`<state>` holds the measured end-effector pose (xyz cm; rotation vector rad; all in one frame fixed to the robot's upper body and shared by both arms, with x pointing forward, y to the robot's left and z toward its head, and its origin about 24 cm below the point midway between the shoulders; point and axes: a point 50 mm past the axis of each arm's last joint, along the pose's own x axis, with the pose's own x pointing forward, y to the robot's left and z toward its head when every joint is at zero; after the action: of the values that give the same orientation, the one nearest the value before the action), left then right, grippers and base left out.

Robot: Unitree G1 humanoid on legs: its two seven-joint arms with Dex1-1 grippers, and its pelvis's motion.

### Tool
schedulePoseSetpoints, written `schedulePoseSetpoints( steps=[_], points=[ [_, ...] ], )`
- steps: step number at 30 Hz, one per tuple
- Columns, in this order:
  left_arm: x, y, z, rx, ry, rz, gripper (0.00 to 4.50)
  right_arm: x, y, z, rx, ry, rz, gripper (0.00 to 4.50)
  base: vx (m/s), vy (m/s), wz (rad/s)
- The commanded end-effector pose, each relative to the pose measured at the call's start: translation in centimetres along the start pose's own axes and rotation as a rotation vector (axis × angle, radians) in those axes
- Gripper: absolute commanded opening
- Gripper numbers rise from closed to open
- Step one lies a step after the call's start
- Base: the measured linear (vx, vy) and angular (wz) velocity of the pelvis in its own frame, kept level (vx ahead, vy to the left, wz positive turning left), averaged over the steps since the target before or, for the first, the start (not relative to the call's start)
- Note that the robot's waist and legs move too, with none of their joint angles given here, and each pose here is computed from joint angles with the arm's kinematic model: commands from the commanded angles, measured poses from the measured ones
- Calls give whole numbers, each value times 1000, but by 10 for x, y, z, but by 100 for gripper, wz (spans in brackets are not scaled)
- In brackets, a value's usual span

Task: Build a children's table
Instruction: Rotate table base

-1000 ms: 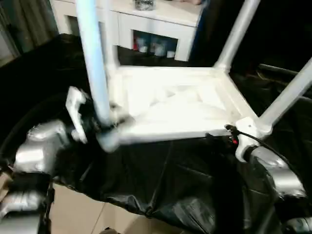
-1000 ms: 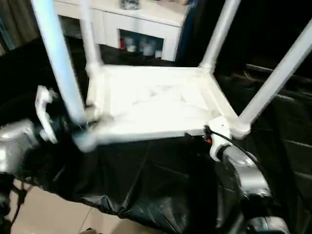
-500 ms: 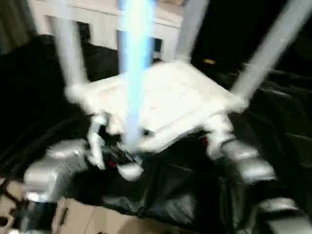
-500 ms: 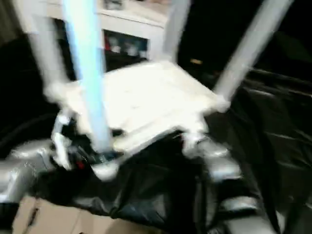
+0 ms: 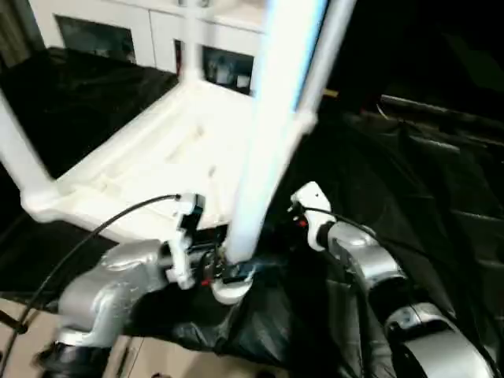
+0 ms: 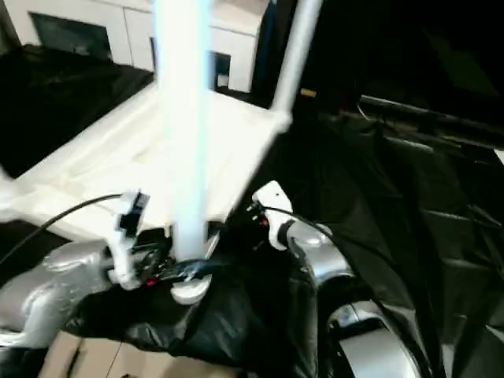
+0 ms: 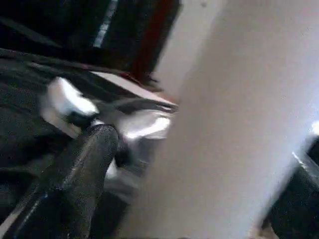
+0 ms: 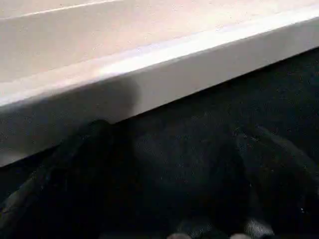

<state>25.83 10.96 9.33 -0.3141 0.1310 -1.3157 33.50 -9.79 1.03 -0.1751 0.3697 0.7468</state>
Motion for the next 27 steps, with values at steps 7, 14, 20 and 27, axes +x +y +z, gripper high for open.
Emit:
schedulePoseSetpoints(
  steps=[7, 14, 20, 27],
  points=[
    [41, 12, 12, 75, -39, -6, 450, -14, -20, 3, 70, -93, -83, 445, 0, 0, 0],
    [66, 21, 4, 123, -20, 47, 450, -47, -55, -14, 89, -71, -244, 445, 0, 0, 0],
    [81, 24, 0, 188, -24, 96, 450, -81, -75, -21, 35, -55, -284, 445, 0, 0, 0],
    [54, 36, 8, 242, 31, 59, 450, -105, -79, -16, 11, -89, -205, 445, 0, 0, 0]
  ],
)
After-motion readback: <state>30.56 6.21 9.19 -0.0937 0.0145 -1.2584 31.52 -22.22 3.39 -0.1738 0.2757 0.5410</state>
